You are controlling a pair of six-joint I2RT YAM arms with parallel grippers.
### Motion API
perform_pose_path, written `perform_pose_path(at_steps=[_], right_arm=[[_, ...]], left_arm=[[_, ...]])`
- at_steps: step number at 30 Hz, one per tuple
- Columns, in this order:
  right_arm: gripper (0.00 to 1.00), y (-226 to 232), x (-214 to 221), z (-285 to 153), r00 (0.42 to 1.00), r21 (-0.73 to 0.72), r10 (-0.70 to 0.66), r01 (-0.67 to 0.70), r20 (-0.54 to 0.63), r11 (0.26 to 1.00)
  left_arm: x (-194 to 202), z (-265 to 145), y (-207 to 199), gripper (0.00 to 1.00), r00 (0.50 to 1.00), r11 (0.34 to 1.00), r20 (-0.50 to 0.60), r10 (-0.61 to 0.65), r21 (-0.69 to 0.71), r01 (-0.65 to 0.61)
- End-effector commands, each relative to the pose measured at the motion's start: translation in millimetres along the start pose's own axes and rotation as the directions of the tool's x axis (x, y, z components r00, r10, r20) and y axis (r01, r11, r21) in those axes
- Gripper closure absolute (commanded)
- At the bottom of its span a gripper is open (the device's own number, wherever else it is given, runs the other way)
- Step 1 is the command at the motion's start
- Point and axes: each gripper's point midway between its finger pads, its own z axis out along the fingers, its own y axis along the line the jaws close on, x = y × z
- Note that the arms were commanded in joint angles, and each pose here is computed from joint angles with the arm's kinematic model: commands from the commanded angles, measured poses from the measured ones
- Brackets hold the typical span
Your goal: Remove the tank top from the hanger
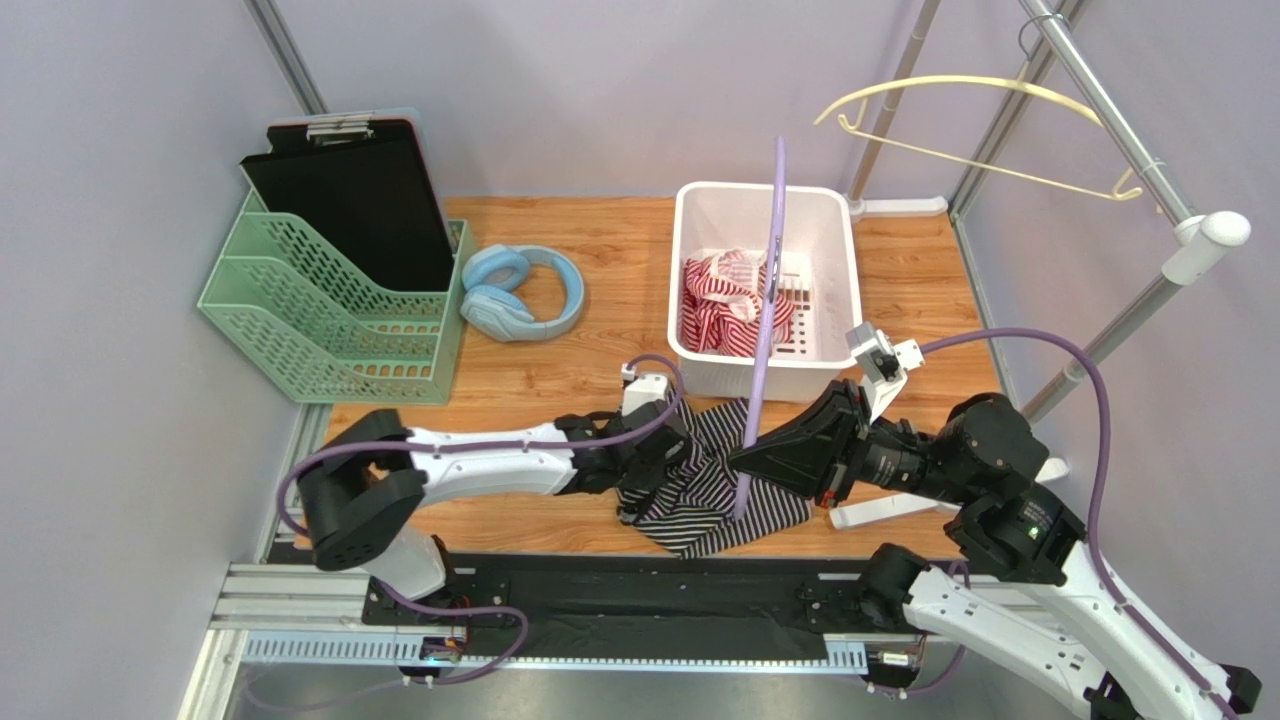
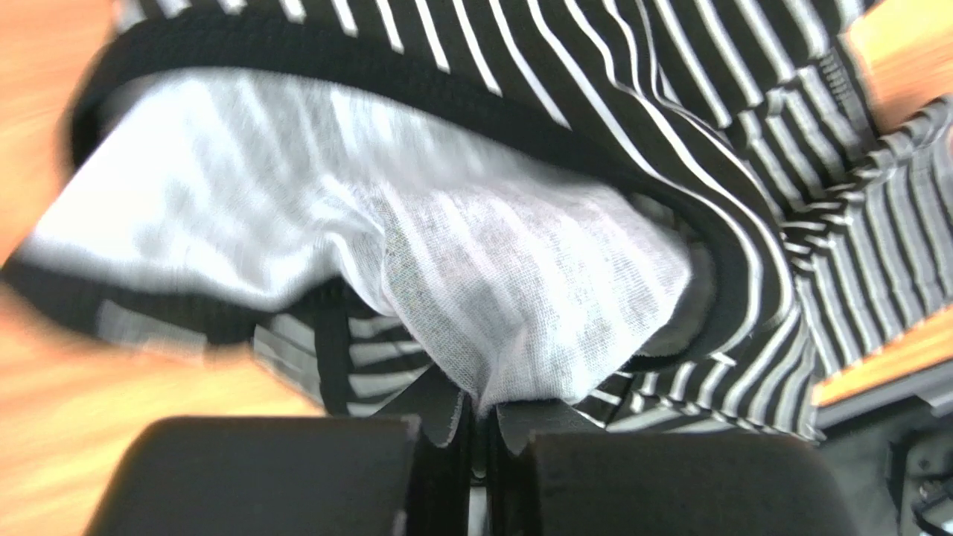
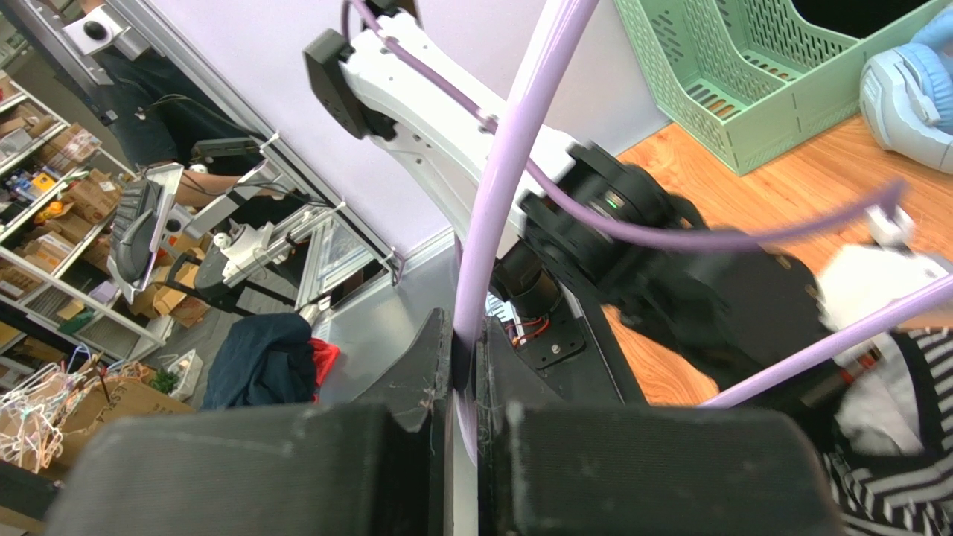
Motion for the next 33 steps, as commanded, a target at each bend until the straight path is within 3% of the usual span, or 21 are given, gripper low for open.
perform_pose_path(at_steps=[1, 9, 16, 20, 27, 31, 33], right_arm=[[1.00, 6.7, -13.2, -4.4, 0.998, -0.004, -0.046, 0.047, 0.048, 0.999], [1.00, 10.8, -18.1, -11.1, 0.996, 0.010, -0.073, 0.072, 0.050, 0.997], [1.00, 17.0, -22.3, -15.8, 0.994, 0.004, -0.101, 0.101, 0.051, 0.995], [1.00, 18.7, -22.2, -18.5, 0.991, 0.003, -0.124, 0.124, 0.042, 0.992], [1.00, 27.6, -25.5, -28.4, 0.986, -0.009, -0.157, 0.158, 0.055, 0.987], [1.00, 42.6, -31.4, -38.3, 0.980, -0.049, -0.183, 0.187, 0.084, 0.981], [1.00, 47.5, -35.0, -42.5, 0.976, -0.055, -0.193, 0.200, 0.102, 0.978]], left_arm=[[-35.6, -44.1, 21.6, 1.00, 0.992, 0.999, 0.124, 0.004, -0.046, 0.002], [-89.0, -158.2, 72.0, 1.00, 0.948, 0.998, 0.312, -0.059, 0.007, 0.060], [-123.5, -278.1, 120.3, 1.00, 0.842, 0.997, 0.536, -0.067, 0.007, 0.075], [-135.2, -326.4, 143.2, 1.00, 0.782, 0.997, 0.621, -0.039, -0.033, 0.076], [-177.2, -390.6, 146.7, 1.00, 0.652, 0.997, 0.758, -0.001, -0.051, 0.061], [-221.9, -419.1, 122.0, 1.00, 0.567, 0.998, 0.823, 0.030, -0.054, 0.026], [-242.5, -417.9, 106.7, 1.00, 0.560, 0.995, 0.824, 0.089, -0.101, -0.009]])
